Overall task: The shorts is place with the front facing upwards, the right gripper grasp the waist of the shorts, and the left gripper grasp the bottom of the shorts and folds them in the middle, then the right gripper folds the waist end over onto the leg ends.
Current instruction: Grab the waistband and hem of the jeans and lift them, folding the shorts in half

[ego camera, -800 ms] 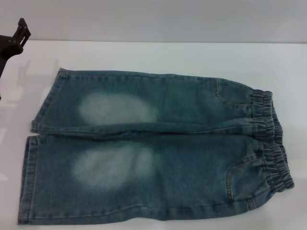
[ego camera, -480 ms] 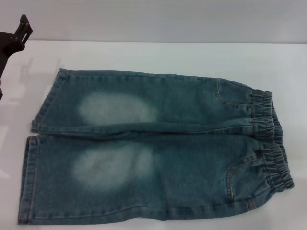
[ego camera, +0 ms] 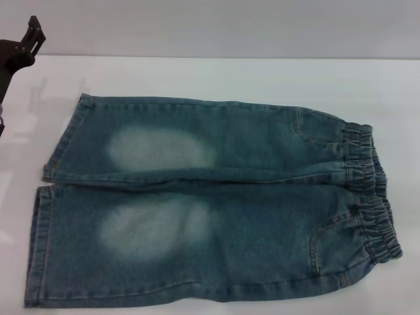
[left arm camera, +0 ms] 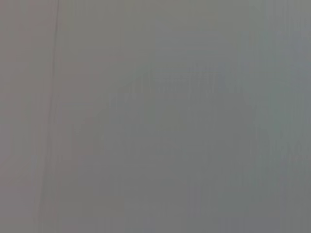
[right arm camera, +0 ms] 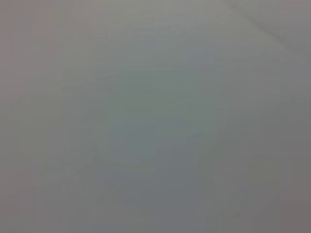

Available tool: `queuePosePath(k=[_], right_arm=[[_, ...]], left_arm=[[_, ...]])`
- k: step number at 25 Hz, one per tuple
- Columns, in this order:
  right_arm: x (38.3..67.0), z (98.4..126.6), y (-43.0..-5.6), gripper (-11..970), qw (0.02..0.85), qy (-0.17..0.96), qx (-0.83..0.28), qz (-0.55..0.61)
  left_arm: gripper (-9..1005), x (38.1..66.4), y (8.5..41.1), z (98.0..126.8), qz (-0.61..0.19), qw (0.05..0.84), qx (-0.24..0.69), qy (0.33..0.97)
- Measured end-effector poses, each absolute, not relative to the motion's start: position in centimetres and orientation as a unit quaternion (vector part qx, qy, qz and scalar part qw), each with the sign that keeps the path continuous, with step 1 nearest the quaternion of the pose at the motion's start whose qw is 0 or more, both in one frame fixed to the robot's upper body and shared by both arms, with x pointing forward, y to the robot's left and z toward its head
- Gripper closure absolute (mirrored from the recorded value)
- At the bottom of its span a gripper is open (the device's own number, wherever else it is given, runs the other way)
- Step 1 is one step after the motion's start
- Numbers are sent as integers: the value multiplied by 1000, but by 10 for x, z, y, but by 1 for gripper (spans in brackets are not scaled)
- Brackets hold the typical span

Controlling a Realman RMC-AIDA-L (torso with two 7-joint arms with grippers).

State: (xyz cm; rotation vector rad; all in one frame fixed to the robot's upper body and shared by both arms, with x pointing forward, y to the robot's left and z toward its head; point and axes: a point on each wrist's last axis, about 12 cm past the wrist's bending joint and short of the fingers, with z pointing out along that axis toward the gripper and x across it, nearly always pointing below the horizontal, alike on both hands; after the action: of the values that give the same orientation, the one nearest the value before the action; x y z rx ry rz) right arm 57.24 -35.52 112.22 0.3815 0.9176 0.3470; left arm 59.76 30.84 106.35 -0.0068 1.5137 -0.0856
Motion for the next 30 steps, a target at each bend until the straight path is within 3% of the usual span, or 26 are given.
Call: queuePosePath(k=[12, 19, 30], right_arm=[[560, 1103, -363, 386, 857, 484, 164, 61], [561, 1102, -361, 385, 854, 487, 167, 79], [547, 1096, -362, 384, 837, 495, 163, 166]], left_arm=[[149, 582, 318, 1060, -34, 740, -12, 671], [150, 571, 322, 1062, -41, 761, -18, 647], [149, 571, 338, 1069, -135, 764, -145, 614]])
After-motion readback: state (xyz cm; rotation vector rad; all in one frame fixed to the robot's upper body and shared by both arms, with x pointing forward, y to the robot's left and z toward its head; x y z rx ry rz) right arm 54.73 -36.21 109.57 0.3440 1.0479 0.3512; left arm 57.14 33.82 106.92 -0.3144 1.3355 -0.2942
